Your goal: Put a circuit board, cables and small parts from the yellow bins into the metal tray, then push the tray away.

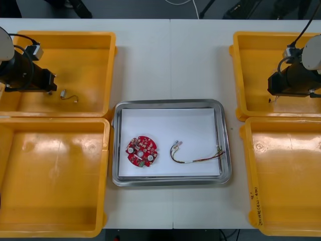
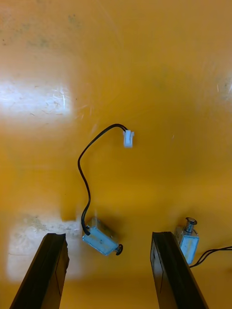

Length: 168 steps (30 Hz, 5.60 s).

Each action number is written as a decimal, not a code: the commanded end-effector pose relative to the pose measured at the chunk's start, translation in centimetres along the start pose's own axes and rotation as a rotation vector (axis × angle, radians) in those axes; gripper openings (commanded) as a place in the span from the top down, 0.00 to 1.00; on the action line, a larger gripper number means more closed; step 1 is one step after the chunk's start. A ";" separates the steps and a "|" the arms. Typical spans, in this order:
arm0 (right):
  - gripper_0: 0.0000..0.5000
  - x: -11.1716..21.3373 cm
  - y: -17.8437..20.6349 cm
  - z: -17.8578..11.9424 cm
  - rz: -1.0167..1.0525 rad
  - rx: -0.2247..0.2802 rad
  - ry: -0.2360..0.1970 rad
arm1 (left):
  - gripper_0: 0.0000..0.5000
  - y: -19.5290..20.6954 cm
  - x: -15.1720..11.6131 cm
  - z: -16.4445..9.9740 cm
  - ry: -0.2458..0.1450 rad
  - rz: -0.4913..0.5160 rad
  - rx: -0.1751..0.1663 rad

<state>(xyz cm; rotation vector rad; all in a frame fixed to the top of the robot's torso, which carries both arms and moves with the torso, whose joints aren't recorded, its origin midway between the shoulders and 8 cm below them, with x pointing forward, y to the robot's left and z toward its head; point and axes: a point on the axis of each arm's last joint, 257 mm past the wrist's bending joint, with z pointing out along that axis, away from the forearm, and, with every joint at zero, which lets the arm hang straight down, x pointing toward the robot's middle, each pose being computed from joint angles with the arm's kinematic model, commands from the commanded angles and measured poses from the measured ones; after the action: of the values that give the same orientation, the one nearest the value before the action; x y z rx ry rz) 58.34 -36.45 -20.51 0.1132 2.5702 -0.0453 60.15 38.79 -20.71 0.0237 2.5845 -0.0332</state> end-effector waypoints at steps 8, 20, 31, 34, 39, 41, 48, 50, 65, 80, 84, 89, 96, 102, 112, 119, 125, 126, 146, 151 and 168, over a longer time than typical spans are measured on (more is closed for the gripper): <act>0.33 -1.3 -1.7 -1.6 -0.001 0.006 -0.040 | 0.00 0.0 -0.2 0.8 -0.046 -0.047 -0.011; 0.00 -2.5 -3.3 -3.3 0.015 0.007 -0.063 | 0.00 0.0 0.0 1.1 -0.046 -0.033 -0.021; 0.00 -4.7 -3.5 -8.9 0.015 0.011 -0.006 | 0.00 0.3 0.5 1.6 -0.049 -0.020 -0.024; 0.00 -5.0 -3.2 -10.5 0.014 0.008 0.018 | 0.00 0.2 0.5 1.6 -0.049 -0.019 -0.022; 0.00 -4.9 -3.1 -11.9 0.020 -0.003 0.043 | 0.00 0.2 0.6 1.7 -0.048 -0.017 -0.018; 0.00 -5.0 -3.1 -12.4 0.021 -0.005 0.049 | 0.73 0.1 0.5 1.6 -0.049 -0.012 -0.017; 0.00 -6.3 -2.6 -13.1 0.041 -0.015 0.051 | 1.00 -0.1 0.5 2.1 -0.052 0.014 -0.027; 0.00 -6.9 -2.5 -13.0 0.057 -0.028 0.057 | 1.00 -0.2 0.5 2.1 -0.054 0.015 -0.024; 0.00 -11.4 -2.2 -8.8 0.118 -0.035 -0.032 | 1.00 0.0 -0.3 -3.6 -0.011 0.008 -0.011; 0.00 -10.0 -0.7 -2.4 0.116 -0.035 -0.037 | 1.00 -5.8 0.2 -10.7 0.033 -0.034 -0.022; 0.00 -9.2 0.2 -1.0 0.139 -0.057 -0.029 | 1.00 -8.5 0.8 -12.1 0.036 -0.050 -0.010; 0.00 -8.1 0.3 0.0 0.132 -0.050 -0.007 | 1.00 -11.5 1.2 -13.4 0.013 -0.039 -0.029; 0.00 -6.1 0.2 1.7 0.127 -0.043 0.020 | 1.00 -16.9 0.9 -14.0 -0.059 -0.062 0.009; 0.00 -5.6 -0.2 2.9 0.123 -0.034 0.003 | 1.00 -20.9 1.9 -13.6 -0.072 -0.100 0.019; 0.00 -4.0 -0.9 4.0 0.119 -0.022 0.020 | 1.00 -25.7 5.4 -11.9 -0.019 -0.104 0.014; 0.29 -3.3 -0.8 4.5 0.121 -0.027 0.029 | 1.00 -27.9 8.4 -10.5 0.039 -0.102 0.005; 1.00 -3.5 -0.7 4.4 0.129 -0.031 0.025 | 1.00 -29.3 9.7 -9.0 0.054 -0.092 0.016; 1.00 -3.4 -0.8 4.5 0.129 -0.031 0.027 | 1.00 -29.4 9.7 -8.8 0.055 -0.091 0.019; 1.00 -7.2 -1.5 -6.3 0.082 -0.026 0.051 | 1.00 -29.1 12.2 -2.0 0.052 -0.096 0.045; 1.00 -6.8 -1.6 -9.1 0.063 -0.020 0.080 | 1.00 -28.5 12.5 -1.6 0.054 -0.098 0.039; 1.00 -5.0 2.0 -14.9 -0.135 -0.085 0.012 | 0.84 -28.2 12.3 -1.5 0.043 -0.095 0.030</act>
<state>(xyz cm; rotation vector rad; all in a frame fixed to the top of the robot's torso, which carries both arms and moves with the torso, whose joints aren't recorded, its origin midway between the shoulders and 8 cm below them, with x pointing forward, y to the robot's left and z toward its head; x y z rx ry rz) 55.45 -32.42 -6.86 -0.0132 2.6337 0.0928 48.10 9.76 -25.29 -0.0199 2.6429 -0.1174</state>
